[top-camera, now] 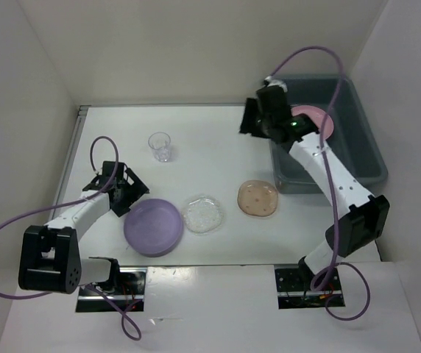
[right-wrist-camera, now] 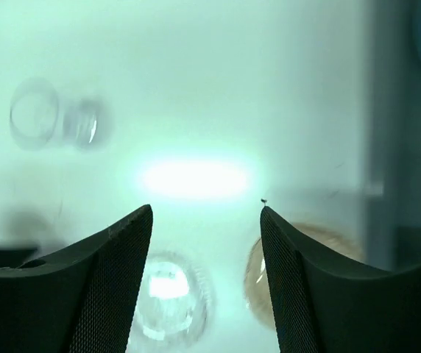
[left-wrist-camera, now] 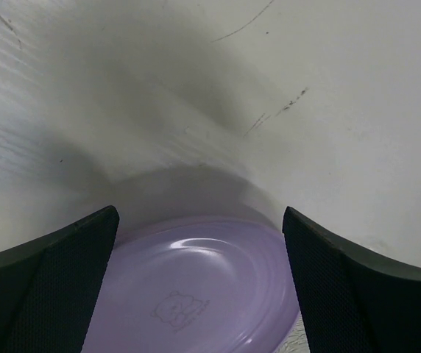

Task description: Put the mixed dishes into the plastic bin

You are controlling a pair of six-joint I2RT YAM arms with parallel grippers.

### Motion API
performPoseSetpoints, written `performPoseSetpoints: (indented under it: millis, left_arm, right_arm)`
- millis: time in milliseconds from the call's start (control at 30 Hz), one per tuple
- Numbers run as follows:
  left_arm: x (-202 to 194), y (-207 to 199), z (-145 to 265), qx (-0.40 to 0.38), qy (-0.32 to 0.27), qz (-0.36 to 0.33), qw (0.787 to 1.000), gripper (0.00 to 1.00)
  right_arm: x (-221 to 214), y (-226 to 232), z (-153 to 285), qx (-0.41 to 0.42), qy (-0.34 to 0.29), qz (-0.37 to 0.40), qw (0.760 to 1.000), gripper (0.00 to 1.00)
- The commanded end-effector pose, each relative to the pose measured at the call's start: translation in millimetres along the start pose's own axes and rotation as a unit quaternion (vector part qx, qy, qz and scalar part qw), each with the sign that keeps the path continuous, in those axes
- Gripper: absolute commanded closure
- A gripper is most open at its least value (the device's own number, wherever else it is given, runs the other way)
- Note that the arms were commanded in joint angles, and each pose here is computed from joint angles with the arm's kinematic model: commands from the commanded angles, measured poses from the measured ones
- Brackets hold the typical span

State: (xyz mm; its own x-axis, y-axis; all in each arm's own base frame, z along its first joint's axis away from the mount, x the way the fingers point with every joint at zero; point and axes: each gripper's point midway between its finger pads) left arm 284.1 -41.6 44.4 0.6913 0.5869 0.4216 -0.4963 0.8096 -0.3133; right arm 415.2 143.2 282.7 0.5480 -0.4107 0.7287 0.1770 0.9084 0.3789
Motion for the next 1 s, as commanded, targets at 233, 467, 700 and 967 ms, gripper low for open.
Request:
performPoseSetpoints:
  millis: [233, 467, 700, 967]
  left_arm:
    - [-1, 1, 12, -0.022, -0.028, 0.026, 0.999, 0.01]
    - [-10, 6, 7, -0.014, -0.018, 0.036, 0.999, 0.04]
    - [-9, 6, 5, -0.017, -0.021, 0.041, 0.999, 0.04]
    - [-8, 4, 5, -0.020, -0.025, 0.045, 0.998, 0.04]
  right_arm:
    - [-217, 39, -1, 0.109, 0.238, 0.177, 0.949, 0.35]
    - [-257, 33, -12, 0.131, 0.298, 0.191, 0.926, 0.42]
    - [-291, 15, -31, 0.114, 0.336, 0.198, 0.914, 0.46]
    - [-311, 5, -42, 0.101, 0.358, 0.200, 0.906, 0.57]
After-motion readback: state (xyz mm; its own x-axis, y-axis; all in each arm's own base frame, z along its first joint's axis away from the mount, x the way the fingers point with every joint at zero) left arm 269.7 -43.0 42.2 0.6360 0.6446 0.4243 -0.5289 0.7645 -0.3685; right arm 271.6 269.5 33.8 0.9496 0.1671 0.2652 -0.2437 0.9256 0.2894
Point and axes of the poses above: each gripper's point midway between its finger pads, its own z axis back along the fingers, its own y axis along the line the jaws close on, x = y × z, and after that the axes turned 9 degrees about -z, right-handed
